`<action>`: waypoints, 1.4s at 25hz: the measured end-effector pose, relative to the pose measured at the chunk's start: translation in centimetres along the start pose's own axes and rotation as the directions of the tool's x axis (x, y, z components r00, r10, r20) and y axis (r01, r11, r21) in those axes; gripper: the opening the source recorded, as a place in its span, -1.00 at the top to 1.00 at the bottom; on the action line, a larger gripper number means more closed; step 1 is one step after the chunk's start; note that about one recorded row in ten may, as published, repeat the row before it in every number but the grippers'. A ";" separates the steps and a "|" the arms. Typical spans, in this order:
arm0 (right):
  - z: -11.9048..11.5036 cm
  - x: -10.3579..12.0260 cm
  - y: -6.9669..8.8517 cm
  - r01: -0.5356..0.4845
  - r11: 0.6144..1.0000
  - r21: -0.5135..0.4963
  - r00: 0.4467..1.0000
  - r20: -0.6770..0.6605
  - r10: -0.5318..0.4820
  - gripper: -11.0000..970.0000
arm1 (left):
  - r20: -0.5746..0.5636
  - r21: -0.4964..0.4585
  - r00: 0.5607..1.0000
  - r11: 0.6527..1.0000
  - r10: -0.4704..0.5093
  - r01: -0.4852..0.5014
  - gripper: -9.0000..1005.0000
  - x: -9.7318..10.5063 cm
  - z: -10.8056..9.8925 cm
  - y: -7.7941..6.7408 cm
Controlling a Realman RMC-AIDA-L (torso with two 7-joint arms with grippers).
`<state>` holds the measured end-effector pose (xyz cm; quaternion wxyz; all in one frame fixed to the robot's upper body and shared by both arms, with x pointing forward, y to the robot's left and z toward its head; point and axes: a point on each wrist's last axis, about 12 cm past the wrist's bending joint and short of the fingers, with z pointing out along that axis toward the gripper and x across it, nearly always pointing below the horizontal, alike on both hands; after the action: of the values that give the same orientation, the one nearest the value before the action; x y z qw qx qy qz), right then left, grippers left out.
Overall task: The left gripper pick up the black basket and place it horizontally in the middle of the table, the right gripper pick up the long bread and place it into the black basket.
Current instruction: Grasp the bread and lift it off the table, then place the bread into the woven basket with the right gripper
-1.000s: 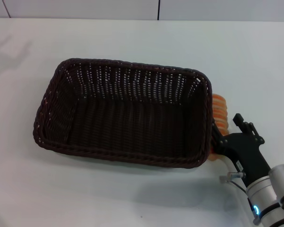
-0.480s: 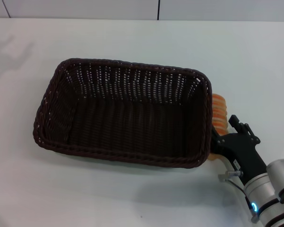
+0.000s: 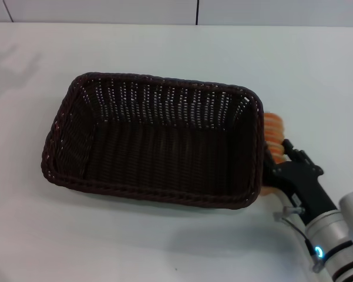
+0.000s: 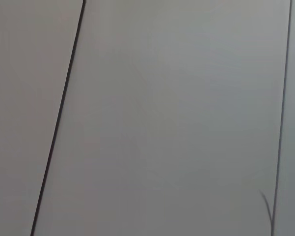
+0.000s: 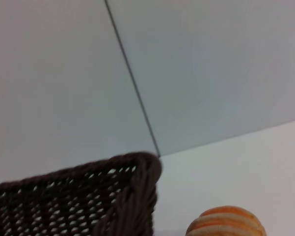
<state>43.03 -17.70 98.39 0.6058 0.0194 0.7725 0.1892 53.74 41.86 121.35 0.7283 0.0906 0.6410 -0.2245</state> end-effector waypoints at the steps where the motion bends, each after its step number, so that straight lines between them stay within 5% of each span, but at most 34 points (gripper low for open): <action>1: -0.2 -0.2 -0.2 -0.003 1.000 0.011 1.000 0.021 0.003 -0.25 | 0.008 0.000 1.000 1.000 -0.003 0.003 -0.40 -0.1 -0.3 0.0; 8: -3.8 -2.4 -1.1 -0.007 0.998 0.066 0.949 0.314 -0.014 -0.03 | 0.019 -0.001 1.000 1.000 -0.005 0.005 -0.40 -0.2 -0.5 0.1; 12: -6.7 -4.2 0.9 0.051 0.995 -0.086 0.853 0.522 0.001 0.04 | 0.020 -0.001 1.000 1.000 -0.004 0.004 -0.40 -0.3 -0.5 0.1; 16: -7.1 -4.7 2.6 0.081 0.973 -0.214 0.823 0.565 0.056 0.12 | 0.020 0.001 1.000 1.000 -0.005 0.005 -0.40 -0.3 -0.5 0.1; 24: -2.9 -4.1 5.1 0.104 0.923 -0.370 0.934 0.354 0.037 0.23 | 0.019 0.011 1.000 1.000 -0.013 0.013 -0.40 -0.5 -0.5 0.1; 32: -1.0 -4.3 5.4 0.087 0.900 -0.428 0.967 0.255 0.028 -0.03 | 0.016 0.004 1.000 1.000 -0.023 0.023 -0.40 -0.4 -0.8 0.2; 35: -1.2 -4.5 5.0 0.091 0.906 -0.414 0.961 0.274 0.028 -0.27 | 0.021 -0.003 0.999 1.000 -0.024 0.025 -0.40 -0.4 -1.1 0.3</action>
<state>42.10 -14.51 104.35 0.6993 -0.0988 0.6224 0.3374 52.85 42.63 121.53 0.7323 0.0791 0.6348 -0.2332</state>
